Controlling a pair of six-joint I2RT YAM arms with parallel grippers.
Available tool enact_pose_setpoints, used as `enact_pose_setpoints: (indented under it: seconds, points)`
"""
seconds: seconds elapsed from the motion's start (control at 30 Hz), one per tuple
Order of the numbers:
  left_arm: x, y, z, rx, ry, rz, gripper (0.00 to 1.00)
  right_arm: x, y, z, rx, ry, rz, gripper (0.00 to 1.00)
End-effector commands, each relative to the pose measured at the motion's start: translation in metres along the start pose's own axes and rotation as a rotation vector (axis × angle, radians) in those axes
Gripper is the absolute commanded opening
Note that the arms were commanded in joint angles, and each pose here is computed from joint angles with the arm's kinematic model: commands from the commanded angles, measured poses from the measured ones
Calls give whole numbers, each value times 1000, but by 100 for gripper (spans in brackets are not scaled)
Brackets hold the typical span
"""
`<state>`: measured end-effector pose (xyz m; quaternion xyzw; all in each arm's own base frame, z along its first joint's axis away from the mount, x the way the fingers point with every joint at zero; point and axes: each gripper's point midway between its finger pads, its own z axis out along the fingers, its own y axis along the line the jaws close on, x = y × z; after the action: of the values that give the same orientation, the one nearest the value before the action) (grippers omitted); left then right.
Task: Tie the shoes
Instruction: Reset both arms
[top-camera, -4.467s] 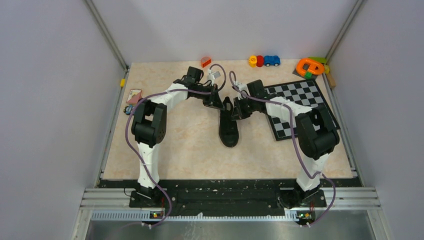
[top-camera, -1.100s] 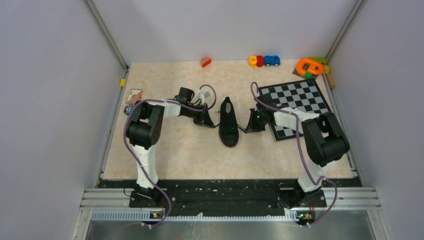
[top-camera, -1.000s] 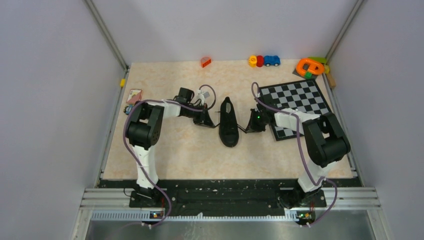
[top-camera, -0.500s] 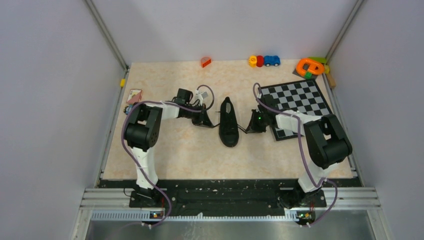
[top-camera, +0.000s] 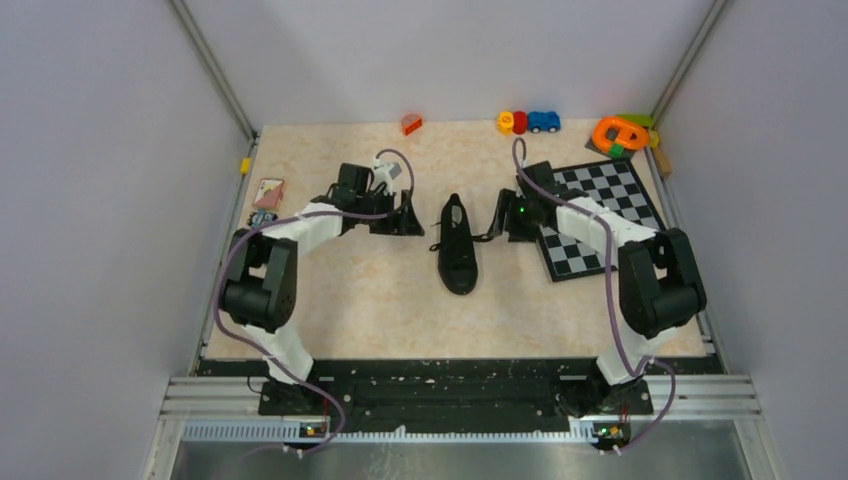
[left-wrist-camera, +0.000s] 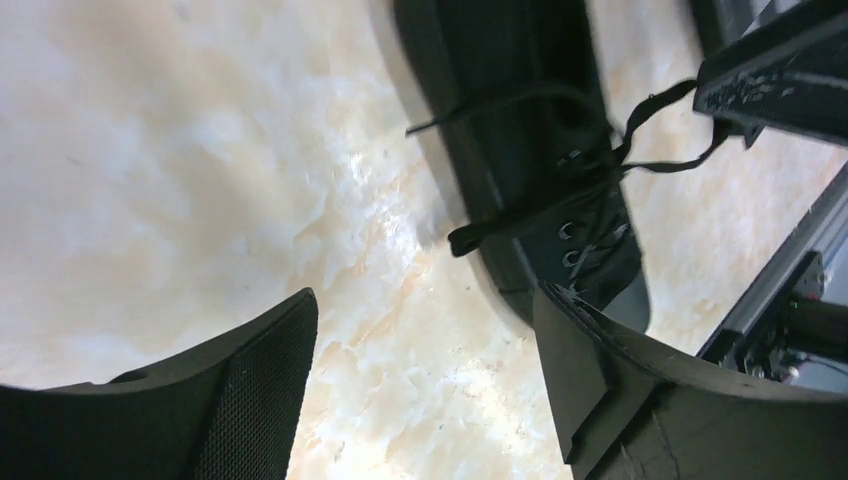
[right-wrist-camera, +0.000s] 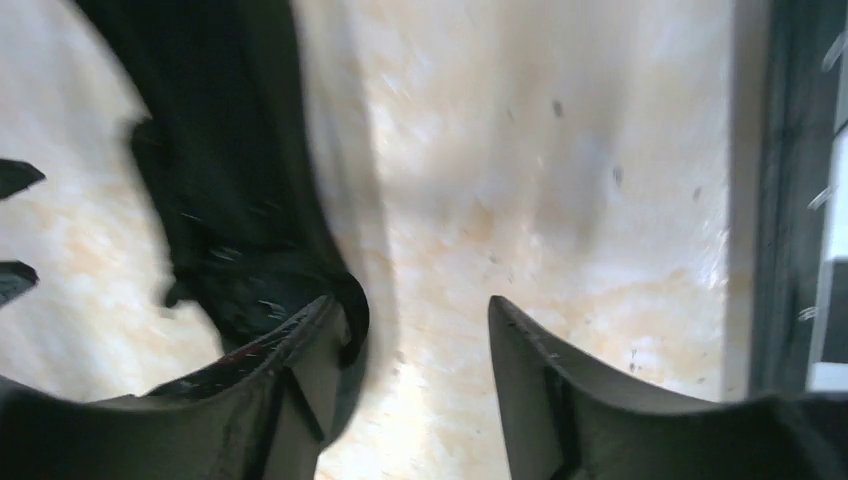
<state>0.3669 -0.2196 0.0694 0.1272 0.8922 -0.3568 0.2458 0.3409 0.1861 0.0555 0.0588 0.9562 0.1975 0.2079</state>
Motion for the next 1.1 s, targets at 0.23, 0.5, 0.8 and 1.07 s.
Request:
enact_pose_setpoints:
  seconds: [0.23,0.5,0.8,1.07]
  points:
    - [-98,-33,-142,-265,-482,110,87,-128,68,-142,-147,-522,-116,84]
    - [-49,30,-212,-599,-772,86,98,-106,-1,-200,-47,-995,-131,86]
    - [-10,140,-245,-848,-830,-31,97,-82,-98,-185,250,-1154,-134,85]
    - [-11,187,-235,-877,-894,-18,94,-52,-150,-137,390,-1142,-235,85]
